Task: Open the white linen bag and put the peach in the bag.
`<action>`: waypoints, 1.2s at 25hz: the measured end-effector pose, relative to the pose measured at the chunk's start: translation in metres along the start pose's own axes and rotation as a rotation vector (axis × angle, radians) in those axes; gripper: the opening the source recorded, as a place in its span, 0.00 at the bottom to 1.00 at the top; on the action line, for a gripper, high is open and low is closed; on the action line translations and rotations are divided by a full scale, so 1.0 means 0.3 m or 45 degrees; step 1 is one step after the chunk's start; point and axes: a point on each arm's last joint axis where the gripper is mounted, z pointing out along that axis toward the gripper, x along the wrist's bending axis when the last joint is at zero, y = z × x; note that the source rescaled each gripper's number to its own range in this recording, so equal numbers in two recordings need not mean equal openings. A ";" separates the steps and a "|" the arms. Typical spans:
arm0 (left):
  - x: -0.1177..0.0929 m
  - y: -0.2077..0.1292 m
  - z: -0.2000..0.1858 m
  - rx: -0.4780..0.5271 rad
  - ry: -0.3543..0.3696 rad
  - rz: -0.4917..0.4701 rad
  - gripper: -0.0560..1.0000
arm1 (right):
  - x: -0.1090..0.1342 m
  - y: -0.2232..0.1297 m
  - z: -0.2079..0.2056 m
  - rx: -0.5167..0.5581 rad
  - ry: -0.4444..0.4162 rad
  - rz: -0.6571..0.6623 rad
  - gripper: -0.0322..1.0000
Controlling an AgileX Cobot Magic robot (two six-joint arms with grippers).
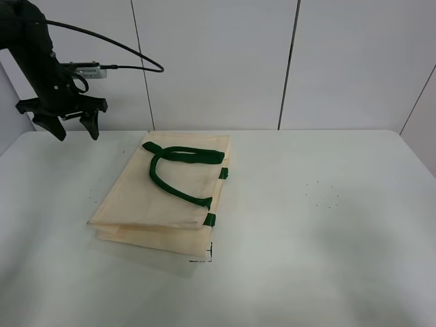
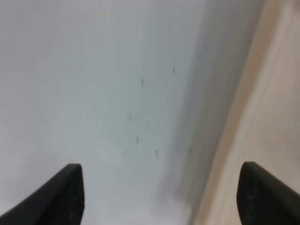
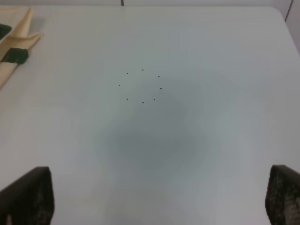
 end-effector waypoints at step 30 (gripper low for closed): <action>0.095 -1.226 -0.180 -0.343 -0.028 0.086 1.00 | 0.000 0.000 0.000 0.000 0.000 0.000 1.00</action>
